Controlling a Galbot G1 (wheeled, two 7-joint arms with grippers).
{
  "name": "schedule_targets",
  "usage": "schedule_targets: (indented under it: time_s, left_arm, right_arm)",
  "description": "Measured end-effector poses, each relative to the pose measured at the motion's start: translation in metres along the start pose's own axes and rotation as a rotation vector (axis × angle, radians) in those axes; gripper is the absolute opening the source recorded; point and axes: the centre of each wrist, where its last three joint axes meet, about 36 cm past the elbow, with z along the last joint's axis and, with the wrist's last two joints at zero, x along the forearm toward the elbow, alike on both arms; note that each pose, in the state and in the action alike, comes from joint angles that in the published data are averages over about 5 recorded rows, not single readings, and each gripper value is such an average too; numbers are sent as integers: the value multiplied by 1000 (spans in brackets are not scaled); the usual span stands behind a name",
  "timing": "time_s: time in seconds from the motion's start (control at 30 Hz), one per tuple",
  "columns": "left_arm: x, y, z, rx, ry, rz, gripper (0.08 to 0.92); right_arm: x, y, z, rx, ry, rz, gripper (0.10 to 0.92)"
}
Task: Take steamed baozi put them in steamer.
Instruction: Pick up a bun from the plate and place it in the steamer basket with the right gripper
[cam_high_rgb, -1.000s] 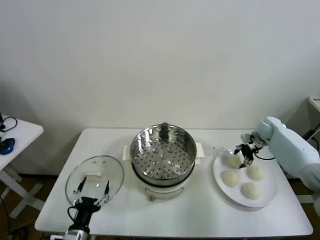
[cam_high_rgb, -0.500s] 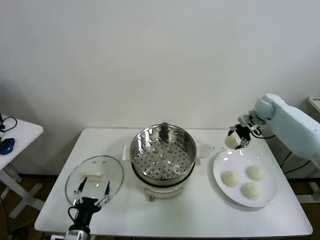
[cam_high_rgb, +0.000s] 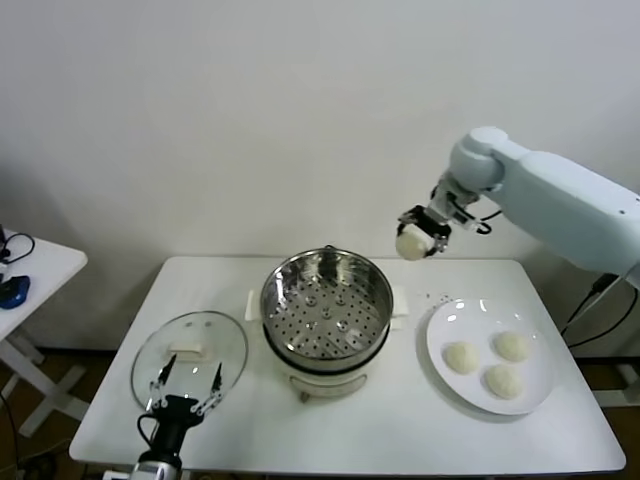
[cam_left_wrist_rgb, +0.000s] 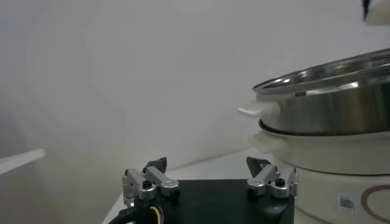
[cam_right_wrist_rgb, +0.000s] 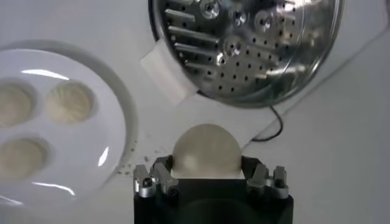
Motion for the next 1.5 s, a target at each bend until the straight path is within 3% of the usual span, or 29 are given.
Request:
schedule_targets:
  time_s: [0.3,0.53,0.93,1.5]
  left_arm:
    - [1,0,-2,-5,3,1,823]
    - [4,1,-2,-7,8,0,823]
    - [4,1,1,-7,14,1,823]
    - [5,1,1,-6,16,-1,823]
  right_arm:
    - [-37,-69,-55,212,-3,-21,716]
    - [-78,-99,-81,286,-18,-56,717]
    - [-120,-115,-97,315,-32,-99,721]
    - [-126,-111,-98,322,-40,-117,721]
